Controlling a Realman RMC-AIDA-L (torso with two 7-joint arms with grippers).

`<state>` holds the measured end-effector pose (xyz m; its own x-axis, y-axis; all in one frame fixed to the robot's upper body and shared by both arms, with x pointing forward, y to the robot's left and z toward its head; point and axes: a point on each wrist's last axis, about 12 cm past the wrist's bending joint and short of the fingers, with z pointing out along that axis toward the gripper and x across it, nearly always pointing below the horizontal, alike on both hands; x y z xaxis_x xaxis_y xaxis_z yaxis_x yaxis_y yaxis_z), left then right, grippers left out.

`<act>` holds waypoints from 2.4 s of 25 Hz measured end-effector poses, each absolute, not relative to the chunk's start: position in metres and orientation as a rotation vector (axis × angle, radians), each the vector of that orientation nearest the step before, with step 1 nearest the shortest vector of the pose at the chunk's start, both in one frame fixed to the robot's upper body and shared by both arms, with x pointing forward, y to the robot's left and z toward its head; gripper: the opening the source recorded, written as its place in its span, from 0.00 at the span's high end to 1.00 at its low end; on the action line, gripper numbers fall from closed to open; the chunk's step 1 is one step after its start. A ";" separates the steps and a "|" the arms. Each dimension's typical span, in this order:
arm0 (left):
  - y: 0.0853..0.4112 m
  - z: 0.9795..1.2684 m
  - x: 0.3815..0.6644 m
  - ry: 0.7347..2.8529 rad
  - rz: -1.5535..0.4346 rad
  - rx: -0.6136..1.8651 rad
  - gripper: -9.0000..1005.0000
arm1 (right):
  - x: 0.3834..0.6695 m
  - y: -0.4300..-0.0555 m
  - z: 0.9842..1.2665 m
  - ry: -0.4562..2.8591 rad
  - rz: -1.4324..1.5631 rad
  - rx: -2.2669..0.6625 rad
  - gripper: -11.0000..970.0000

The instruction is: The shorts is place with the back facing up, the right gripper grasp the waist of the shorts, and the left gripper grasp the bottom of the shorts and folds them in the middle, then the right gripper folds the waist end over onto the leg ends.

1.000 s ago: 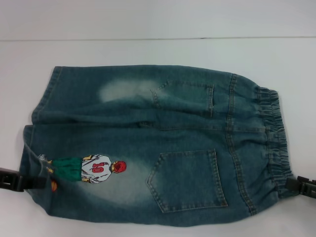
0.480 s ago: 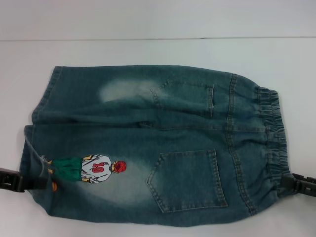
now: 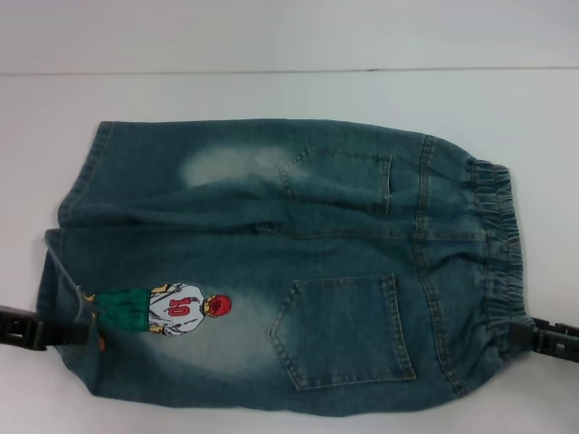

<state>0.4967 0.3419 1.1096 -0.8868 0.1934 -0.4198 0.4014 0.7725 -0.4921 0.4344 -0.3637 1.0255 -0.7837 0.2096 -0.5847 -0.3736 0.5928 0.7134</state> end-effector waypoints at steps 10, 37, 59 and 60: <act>0.342 1.110 0.497 2.619 -0.839 0.458 0.98 | 0.435 -0.362 1.026 2.183 1.188 -0.144 0.06; 0.340 1.108 0.498 2.620 -0.852 0.458 0.98 | 0.448 -0.356 1.033 2.223 1.235 -0.228 0.07; 0.335 1.108 0.501 2.576 -0.892 0.455 0.98 | 0.448 -0.357 1.038 2.150 1.196 -0.318 0.83; 0.335 1.109 0.501 2.571 -0.894 0.455 0.98 | 0.448 -0.357 1.039 2.139 1.199 -0.321 0.86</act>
